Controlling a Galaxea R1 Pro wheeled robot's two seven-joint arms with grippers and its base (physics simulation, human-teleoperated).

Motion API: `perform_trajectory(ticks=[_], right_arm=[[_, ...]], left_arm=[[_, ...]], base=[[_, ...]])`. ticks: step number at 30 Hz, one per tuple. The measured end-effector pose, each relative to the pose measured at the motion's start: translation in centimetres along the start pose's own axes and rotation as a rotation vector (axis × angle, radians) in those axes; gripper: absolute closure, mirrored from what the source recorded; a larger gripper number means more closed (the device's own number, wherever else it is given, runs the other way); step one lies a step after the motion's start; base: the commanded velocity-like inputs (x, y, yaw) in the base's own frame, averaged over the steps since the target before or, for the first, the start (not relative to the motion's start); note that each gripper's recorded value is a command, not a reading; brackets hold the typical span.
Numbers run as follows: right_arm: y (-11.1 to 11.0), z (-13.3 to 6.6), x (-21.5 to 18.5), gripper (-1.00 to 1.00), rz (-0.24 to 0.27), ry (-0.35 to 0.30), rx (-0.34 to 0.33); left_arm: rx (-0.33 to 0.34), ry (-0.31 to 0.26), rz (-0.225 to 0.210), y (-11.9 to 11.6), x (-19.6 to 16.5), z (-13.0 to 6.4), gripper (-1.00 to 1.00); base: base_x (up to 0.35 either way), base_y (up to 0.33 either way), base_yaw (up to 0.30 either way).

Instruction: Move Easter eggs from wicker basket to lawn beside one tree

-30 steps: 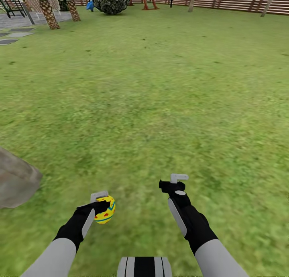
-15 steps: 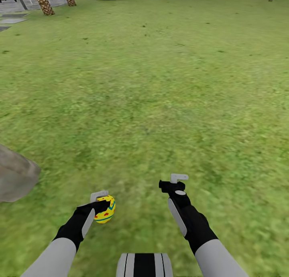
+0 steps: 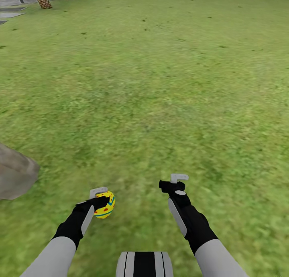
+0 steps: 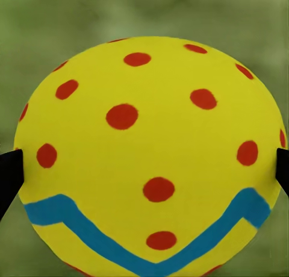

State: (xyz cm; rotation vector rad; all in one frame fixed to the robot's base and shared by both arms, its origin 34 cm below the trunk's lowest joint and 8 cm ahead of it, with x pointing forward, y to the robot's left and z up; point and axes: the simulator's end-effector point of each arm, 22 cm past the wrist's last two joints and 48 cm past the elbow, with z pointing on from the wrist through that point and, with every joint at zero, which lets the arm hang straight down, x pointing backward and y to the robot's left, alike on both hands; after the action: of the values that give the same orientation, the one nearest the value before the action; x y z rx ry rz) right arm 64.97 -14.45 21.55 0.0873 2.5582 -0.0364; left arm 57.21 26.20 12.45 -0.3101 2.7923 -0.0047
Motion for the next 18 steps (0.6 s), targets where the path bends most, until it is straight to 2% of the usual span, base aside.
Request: perform_trajectory(ticks=[3, 4, 18], right_arm=[[-0.04, 0.00, 0.02, -1.00, 0.000, 0.000, 0.001], [-0.05, 0.01, 0.03, -1.00, 0.000, 0.000, 0.001], [-0.12, 0.02, 0.05, -1.00, 0.000, 0.001, 0.002]], left_arm=[[0.000, 0.000, -0.001, 0.00, 0.00, 0.00, 1.00], [0.000, 0.001, -0.001, 0.00, 0.00, 0.00, -1.00], [0.000, 0.000, -0.005, 0.04, -0.05, -0.02, -1.00]], base=[[0.000, 0.000, 0.000], [0.000, 0.000, 0.000], [0.000, 0.000, 0.000]])
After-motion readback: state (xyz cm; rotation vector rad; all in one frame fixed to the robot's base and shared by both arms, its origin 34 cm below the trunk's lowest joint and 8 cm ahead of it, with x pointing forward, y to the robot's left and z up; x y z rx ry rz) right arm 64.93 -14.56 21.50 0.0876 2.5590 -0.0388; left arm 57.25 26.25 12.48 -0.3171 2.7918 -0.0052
